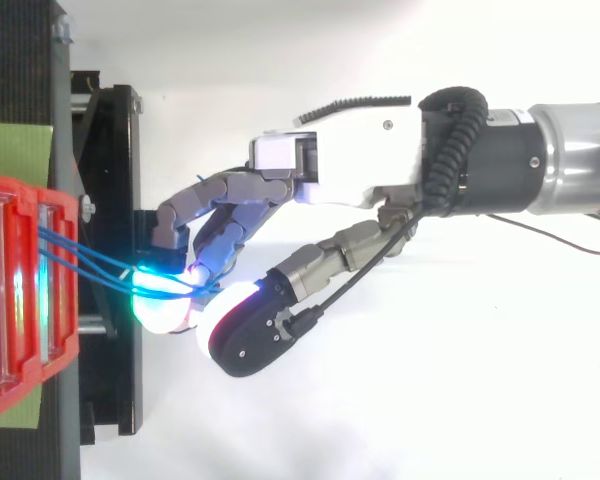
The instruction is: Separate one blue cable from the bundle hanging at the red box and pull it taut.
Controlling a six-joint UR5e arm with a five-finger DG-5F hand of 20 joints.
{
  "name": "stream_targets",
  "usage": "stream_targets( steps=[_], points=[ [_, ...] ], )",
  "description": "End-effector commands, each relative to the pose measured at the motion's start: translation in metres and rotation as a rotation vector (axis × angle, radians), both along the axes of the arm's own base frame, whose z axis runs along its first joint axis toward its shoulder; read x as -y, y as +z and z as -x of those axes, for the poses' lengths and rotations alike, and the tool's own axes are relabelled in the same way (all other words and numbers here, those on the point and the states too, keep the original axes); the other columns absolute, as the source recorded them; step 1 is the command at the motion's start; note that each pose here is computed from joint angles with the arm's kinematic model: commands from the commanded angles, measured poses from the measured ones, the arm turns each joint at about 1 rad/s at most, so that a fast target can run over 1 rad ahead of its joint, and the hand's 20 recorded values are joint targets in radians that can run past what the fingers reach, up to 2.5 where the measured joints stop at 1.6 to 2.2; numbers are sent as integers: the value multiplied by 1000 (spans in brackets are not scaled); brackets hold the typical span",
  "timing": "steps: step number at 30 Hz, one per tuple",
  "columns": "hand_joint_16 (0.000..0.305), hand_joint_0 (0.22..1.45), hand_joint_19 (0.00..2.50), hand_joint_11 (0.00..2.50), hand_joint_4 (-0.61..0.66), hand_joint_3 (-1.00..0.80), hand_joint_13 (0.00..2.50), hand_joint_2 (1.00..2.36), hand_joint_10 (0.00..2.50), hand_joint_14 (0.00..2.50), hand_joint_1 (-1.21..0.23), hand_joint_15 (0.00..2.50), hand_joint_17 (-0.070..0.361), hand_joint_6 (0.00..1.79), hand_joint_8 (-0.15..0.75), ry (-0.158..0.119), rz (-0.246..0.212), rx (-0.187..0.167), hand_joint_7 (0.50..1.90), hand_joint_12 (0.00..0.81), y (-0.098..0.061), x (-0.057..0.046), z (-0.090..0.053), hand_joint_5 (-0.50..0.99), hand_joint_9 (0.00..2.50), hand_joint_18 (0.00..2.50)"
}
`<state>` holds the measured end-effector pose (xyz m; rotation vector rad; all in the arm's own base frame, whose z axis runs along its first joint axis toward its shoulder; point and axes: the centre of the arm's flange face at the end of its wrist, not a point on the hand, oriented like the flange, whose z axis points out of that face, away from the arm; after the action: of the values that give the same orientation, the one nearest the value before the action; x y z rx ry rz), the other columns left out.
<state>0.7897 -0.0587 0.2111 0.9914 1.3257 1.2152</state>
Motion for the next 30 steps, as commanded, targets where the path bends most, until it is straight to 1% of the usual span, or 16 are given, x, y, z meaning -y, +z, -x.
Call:
stream_targets(
  steps=[1,2,4,5,7,9,11,12,16,17,20,27,30],
  points=[
    [34,619,449,510,299,-436,762,1006,18,14,-487,366,77,503,297,-2,0,14,976,317,12,0,1,-138,877,460],
    [34,619,449,516,296,-436,761,1007,18,17,-487,375,77,503,294,-2,-1,24,974,316,19,-1,1,-138,878,462],
    [34,619,442,505,301,-435,764,1007,16,14,-489,370,77,503,298,-5,3,27,981,315,21,0,1,-138,880,463],
    [34,618,442,510,297,-435,763,1007,16,15,-489,372,77,503,294,-9,5,37,982,317,29,0,2,-137,880,462],
    [34,623,449,503,293,-419,765,1009,16,14,-492,370,77,503,296,-12,8,37,993,316,30,1,2,-136,885,462],
    [34,629,441,513,293,-409,766,1009,16,14,-493,370,77,503,294,-12,10,42,999,317,34,1,3,-135,887,464],
    [34,628,449,517,288,-404,766,1010,16,16,-493,369,76,503,298,-14,14,38,1009,318,34,2,4,-135,894,463],
    [34,627,441,512,288,-400,765,1010,18,16,-498,373,77,503,298,-13,18,43,1007,318,38,1,4,-134,893,463],
    [34,625,446,522,285,-402,766,1010,16,14,-512,367,76,503,299,-14,18,38,1028,318,37,0,4,-132,897,461],
    [34,626,446,518,284,-406,766,1009,18,14,-512,367,76,503,298,-15,17,37,1029,318,37,1,5,-131,899,461],
    [34,628,448,529,276,-408,767,1009,17,15,-489,375,76,503,295,-14,17,32,1036,316,37,0,5,-129,909,461],
    [34,628,444,537,268,-405,772,1009,19,16,-492,375,76,503,300,-18,16,10,1059,319,34,4,7,-126,920,463],
    [34,617,441,537,265,-422,772,1008,17,16,-506,375,76,503,299,-20,20,8,1064,319,34,5,8,-126,918,463]
  ],
)
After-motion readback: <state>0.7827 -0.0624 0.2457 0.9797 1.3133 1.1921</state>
